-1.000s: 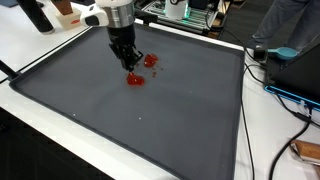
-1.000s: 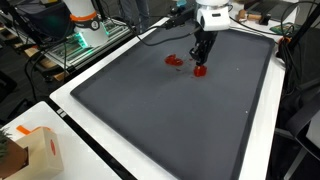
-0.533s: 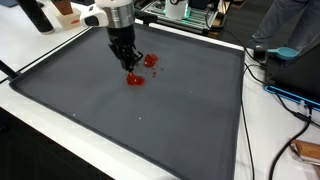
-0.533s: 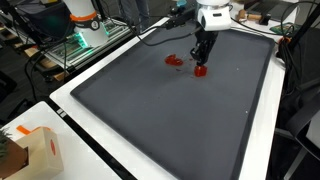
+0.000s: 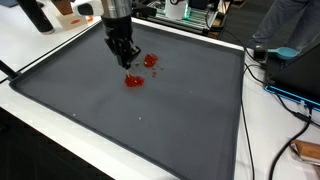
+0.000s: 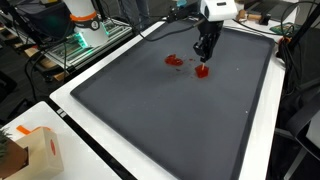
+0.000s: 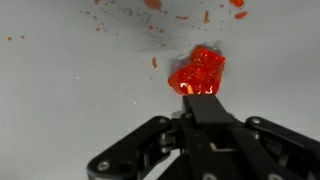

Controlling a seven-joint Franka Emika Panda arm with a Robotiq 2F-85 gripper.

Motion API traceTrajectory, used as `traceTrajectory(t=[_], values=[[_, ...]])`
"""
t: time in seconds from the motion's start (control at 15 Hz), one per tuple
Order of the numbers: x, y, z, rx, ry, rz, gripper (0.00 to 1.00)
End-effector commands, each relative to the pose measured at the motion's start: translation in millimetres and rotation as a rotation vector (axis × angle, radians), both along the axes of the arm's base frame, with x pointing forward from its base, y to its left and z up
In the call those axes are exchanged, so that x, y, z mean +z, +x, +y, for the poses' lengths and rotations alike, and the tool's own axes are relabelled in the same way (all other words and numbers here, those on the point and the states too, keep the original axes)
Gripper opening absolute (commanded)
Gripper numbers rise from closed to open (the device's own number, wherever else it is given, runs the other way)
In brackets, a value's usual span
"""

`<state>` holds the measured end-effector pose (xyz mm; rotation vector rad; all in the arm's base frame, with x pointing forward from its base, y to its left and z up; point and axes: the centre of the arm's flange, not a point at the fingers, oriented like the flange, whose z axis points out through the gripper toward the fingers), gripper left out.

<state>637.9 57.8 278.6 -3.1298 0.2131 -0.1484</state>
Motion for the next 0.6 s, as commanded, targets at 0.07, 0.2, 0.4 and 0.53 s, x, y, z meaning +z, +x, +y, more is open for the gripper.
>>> traceTrajectory(t=[0.07, 0.2, 0.4, 0.53], values=[[35.4, -16.0, -3.7, 0.003, 0.000, -0.004, 0.03], [51.0, -20.7, -4.0, 0.005, 0.006, -0.003, 0.03], [71.3, -29.9, -4.8, 0.004, 0.010, 0.006, 0.03], [84.3, -37.7, -5.1, 0.002, 0.010, 0.022, 0.03]])
